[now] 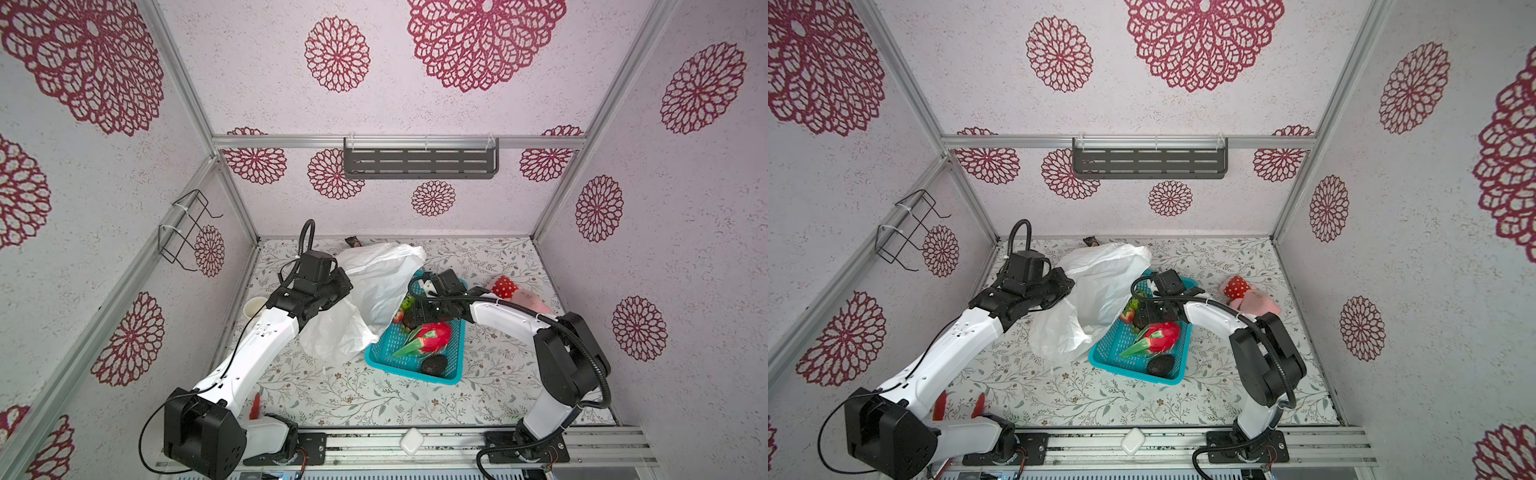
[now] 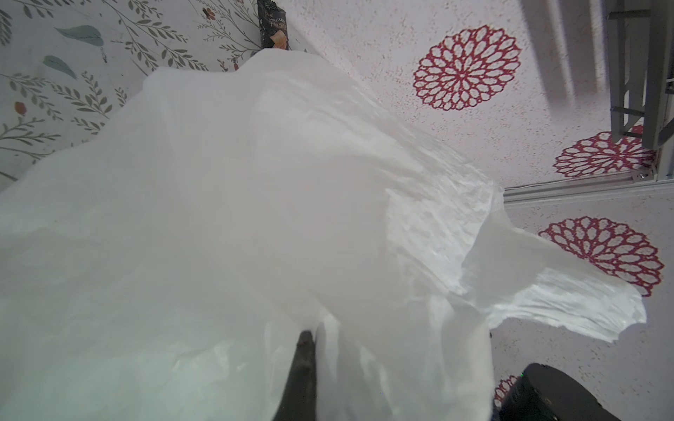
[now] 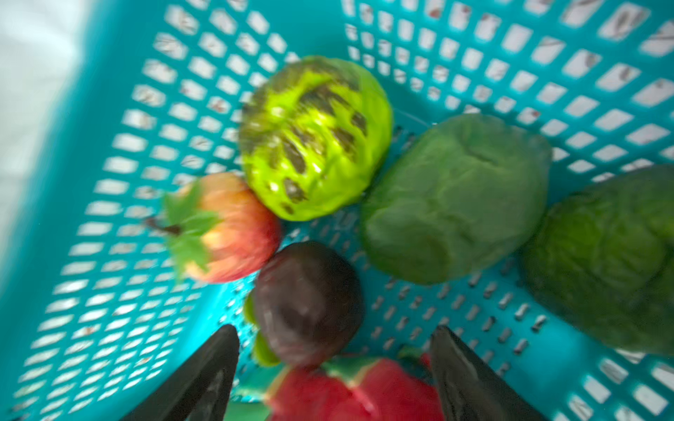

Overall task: Place the fruits into the plastic bag
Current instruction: Move the fruit to the bin.

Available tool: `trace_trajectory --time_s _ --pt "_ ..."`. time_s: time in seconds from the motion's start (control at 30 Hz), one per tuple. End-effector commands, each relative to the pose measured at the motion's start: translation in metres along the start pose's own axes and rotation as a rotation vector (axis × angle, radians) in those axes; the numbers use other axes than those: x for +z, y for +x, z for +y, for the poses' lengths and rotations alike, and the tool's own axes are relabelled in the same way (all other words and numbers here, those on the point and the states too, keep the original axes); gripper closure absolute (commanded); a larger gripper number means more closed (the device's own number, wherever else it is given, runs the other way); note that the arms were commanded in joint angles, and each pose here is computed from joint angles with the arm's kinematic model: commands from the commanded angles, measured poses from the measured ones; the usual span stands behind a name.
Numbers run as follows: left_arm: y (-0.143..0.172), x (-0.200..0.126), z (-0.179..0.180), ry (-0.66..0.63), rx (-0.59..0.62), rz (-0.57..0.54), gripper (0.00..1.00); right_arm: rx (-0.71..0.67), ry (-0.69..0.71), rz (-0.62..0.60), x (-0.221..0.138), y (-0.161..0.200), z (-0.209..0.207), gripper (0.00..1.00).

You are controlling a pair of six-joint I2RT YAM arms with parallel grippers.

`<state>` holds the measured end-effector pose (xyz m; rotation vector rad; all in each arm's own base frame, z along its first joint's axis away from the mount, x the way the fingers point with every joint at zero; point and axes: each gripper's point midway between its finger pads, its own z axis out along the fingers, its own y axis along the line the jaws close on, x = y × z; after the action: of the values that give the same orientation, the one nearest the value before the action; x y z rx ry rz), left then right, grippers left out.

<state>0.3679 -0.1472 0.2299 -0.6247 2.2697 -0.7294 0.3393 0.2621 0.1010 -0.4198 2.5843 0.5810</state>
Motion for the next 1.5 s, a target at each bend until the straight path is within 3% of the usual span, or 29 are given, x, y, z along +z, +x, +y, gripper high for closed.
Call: trace_trajectory --time_s 0.0,0.17,0.43,0.77,1.13,1.27,1.47 --pt "-0.008 -0.002 -0.006 0.012 0.003 -0.017 1.00 -0.053 -0.013 -0.063 -0.027 -0.015 0.010 0.15" --pt "-0.007 -0.001 -0.006 0.010 0.004 -0.015 1.00 -0.043 0.059 -0.089 -0.031 -0.027 0.001 0.14" --pt "-0.006 -0.003 -0.002 0.005 -0.002 -0.020 1.00 -0.151 0.007 0.056 0.001 -0.003 0.024 0.16" --pt "-0.004 -0.005 0.000 0.003 -0.009 -0.022 1.00 -0.277 0.207 0.203 0.040 0.012 0.001 0.17" --pt "-0.006 -0.006 0.001 -0.002 -0.003 -0.028 1.00 -0.341 0.286 0.324 0.062 0.038 -0.007 0.20" --pt "-0.005 -0.006 0.001 -0.003 -0.003 -0.026 1.00 -0.343 0.289 0.277 0.056 0.029 -0.003 0.21" --pt "-0.005 -0.005 0.001 0.000 -0.004 -0.023 1.00 -0.326 0.162 0.031 0.026 -0.016 0.032 0.17"
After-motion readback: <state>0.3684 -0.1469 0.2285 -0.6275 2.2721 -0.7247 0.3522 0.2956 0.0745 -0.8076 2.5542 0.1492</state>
